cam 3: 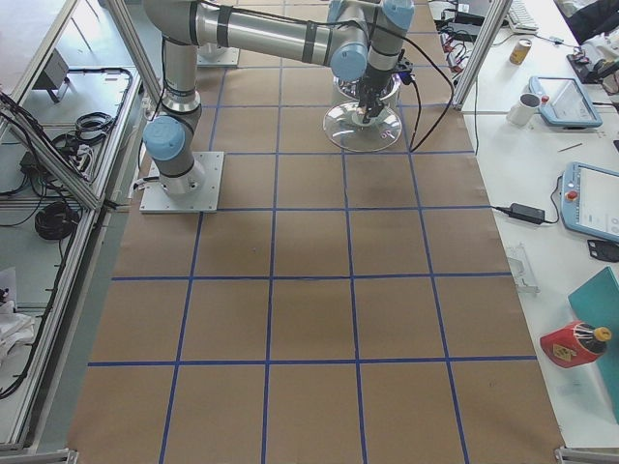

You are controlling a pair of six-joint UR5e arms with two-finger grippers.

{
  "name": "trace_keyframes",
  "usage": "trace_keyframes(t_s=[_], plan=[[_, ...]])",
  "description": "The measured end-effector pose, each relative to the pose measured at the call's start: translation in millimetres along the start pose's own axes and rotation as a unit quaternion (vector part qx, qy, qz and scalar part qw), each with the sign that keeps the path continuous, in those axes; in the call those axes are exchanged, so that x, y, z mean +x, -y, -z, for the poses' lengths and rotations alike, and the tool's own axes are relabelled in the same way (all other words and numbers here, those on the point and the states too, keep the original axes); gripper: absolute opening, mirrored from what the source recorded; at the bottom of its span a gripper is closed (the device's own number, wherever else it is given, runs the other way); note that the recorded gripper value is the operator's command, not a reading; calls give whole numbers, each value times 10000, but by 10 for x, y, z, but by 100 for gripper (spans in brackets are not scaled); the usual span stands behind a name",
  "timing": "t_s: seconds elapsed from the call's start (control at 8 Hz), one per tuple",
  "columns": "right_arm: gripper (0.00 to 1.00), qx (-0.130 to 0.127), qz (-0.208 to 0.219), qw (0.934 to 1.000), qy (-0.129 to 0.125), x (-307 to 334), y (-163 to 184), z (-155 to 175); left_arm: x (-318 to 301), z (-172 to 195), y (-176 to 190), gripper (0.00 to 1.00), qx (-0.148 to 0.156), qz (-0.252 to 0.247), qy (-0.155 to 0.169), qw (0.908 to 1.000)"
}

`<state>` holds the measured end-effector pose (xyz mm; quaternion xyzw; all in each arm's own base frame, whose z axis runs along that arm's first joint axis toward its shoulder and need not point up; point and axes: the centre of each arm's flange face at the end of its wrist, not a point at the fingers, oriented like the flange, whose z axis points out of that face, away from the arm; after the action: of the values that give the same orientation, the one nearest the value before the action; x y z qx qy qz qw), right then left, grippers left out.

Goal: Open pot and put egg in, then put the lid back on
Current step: 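Withdraw the left gripper from the pot while the right gripper lifts the lid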

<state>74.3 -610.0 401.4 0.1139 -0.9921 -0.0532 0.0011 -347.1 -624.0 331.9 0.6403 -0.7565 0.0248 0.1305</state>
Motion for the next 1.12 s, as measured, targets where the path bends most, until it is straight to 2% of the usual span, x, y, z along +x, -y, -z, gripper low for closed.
trace_keyframes(t_s=[0.12, 0.38, 0.62, 0.75, 0.88, 1.0, 1.12], plan=[[0, 3, -12, 10000, -2, -2, -1, 2, 39, 282, 186, 75, 42, -304, -93, 9995], [0, 86, -93, 9999, -9, -12, -6, 49, 66, 787, 762, 83, 194, -939, -82, 9954], [0, 241, -408, 9989, -20, -214, -13, 188, 69, 1195, 1402, 83, 417, -1638, -72, 9856], [0, 362, -576, 9977, -35, -493, 15, 282, 30, 1395, 1710, 97, 513, -2055, 2, 9773], [0, 501, -789, 9956, 13, -851, 61, 372, -45, 1626, 1945, 100, 683, -2632, 120, 9622], [0, 614, -943, 9936, 103, -1155, 110, 429, -127, 1872, 2092, 100, 847, -3351, 203, 9381], [0, 702, -1094, 9914, 174, -1420, 165, 442, -227, 2122, 2180, 100, 938, -4091, 286, 9072]])
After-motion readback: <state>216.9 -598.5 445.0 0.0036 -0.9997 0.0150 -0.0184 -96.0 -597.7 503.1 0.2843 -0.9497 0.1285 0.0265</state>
